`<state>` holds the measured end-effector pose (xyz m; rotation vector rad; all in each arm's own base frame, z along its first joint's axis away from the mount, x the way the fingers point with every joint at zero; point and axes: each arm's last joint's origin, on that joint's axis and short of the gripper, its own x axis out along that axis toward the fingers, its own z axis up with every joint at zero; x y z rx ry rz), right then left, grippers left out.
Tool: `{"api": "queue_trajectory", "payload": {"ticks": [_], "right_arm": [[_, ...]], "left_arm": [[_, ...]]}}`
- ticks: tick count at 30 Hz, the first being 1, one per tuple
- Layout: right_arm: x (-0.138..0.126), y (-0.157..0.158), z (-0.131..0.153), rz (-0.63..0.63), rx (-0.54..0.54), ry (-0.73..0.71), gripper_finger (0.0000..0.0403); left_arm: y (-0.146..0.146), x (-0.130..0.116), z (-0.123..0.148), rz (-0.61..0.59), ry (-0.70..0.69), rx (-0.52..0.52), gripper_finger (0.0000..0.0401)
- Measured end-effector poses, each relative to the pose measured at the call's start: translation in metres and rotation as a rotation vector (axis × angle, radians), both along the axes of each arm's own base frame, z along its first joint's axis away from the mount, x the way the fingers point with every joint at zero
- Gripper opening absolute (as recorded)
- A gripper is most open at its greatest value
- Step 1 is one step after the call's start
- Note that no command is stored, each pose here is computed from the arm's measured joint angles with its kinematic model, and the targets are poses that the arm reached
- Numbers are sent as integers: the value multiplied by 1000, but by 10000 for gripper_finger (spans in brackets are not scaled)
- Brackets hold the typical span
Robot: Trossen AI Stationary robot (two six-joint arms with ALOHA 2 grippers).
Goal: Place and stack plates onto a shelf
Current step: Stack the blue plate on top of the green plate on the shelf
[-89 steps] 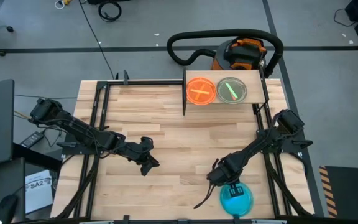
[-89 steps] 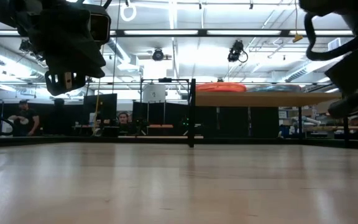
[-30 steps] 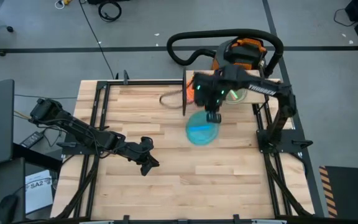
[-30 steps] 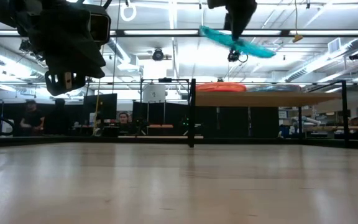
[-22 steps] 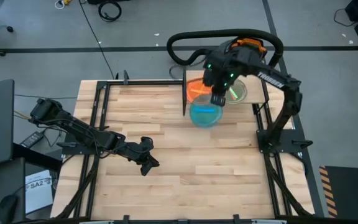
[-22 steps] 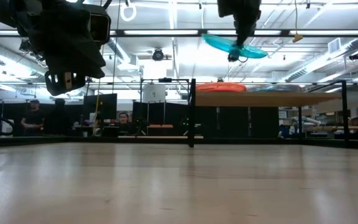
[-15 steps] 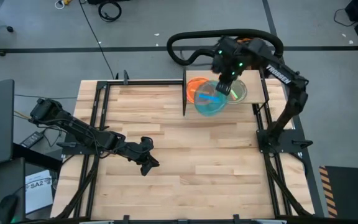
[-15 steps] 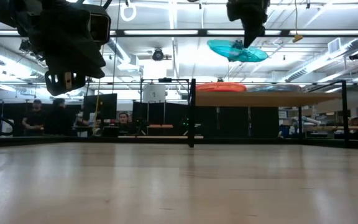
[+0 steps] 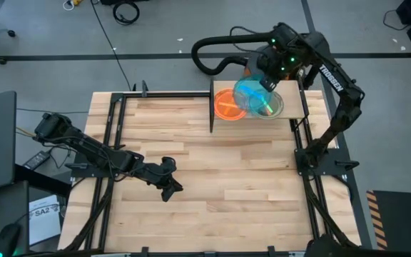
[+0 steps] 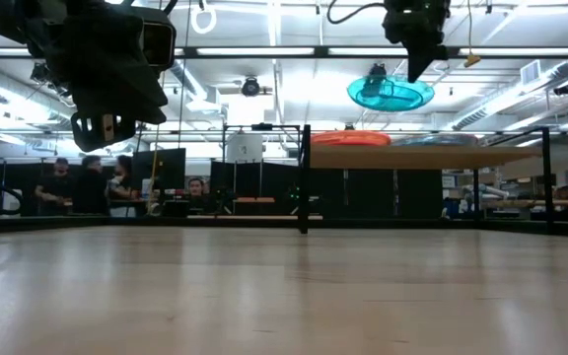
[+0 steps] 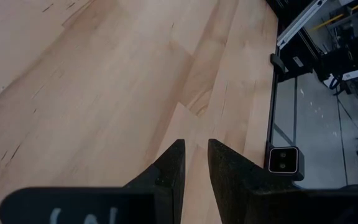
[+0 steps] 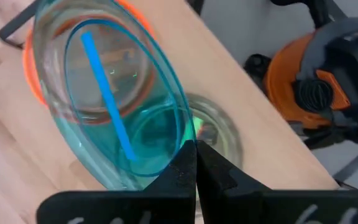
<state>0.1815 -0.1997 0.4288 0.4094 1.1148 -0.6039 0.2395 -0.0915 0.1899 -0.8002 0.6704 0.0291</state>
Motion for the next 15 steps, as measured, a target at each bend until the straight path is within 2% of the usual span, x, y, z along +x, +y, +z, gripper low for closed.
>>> {"api": "queue_trajectory", "payload": {"ticks": [7, 15], "right_arm": [[-20, -9, 5, -77, -14, -12, 4], [-31, -10, 9, -84, -37, -14, 4]], "left_arm": [[0, 0, 0, 2, 0, -3, 75], [0, 0, 0, 3, 0, -5, 75]]}}
